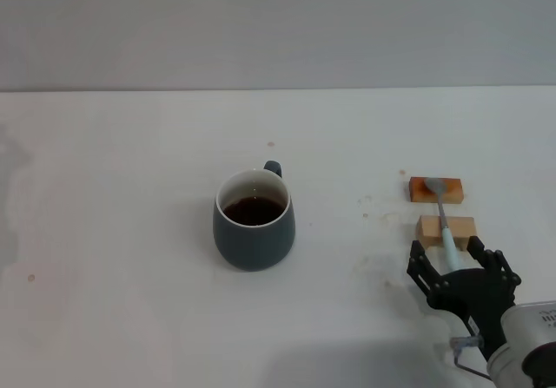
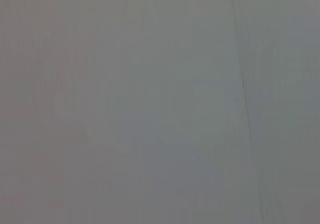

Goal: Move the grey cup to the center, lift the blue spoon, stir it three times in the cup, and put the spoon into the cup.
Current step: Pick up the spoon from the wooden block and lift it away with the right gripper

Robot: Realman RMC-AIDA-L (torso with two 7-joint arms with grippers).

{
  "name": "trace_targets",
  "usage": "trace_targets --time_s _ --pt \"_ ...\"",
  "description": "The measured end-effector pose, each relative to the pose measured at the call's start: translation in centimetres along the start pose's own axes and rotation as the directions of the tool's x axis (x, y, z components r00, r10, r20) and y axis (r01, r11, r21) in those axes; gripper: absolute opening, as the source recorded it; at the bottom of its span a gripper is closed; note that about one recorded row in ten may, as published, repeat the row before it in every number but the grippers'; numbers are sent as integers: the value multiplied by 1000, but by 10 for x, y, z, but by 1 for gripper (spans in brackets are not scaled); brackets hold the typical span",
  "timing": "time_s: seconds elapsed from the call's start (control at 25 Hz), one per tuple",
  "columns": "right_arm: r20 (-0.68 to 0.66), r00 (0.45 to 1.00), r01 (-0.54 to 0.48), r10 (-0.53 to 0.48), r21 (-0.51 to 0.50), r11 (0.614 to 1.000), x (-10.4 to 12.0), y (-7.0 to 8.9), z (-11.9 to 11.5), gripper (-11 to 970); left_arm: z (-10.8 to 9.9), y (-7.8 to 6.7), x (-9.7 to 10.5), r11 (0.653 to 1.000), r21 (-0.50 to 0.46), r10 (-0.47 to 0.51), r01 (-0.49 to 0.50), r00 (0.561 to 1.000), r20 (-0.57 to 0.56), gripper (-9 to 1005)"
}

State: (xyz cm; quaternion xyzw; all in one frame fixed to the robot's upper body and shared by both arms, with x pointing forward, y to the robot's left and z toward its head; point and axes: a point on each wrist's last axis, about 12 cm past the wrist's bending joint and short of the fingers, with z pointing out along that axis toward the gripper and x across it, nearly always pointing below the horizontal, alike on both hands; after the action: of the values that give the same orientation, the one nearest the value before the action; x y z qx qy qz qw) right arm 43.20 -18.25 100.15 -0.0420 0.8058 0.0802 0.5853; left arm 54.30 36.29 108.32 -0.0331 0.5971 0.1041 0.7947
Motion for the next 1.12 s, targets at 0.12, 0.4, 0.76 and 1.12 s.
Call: trace_targets --time_s 0.12,0.4,0.76,1.12 --pt "-2 1000 2 -2 -6 1000 1 2 -1 803 0 0 0 1000 0 3 -3 1000 1 -2" --pt "1 1000 -1 1 -21 1000 2 7 -6 803 1 0 0 1000 1 4 -4 1000 1 -2" --pt "26 1000 -4 4 18 1000 4 3 -14 803 0 0 0 1000 0 5 -5 1000 2 -2" --pt "29 1000 -1 1 24 1000 5 3 -15 802 0 1 -4 1000 -2 1 -1 1000 19 -2"
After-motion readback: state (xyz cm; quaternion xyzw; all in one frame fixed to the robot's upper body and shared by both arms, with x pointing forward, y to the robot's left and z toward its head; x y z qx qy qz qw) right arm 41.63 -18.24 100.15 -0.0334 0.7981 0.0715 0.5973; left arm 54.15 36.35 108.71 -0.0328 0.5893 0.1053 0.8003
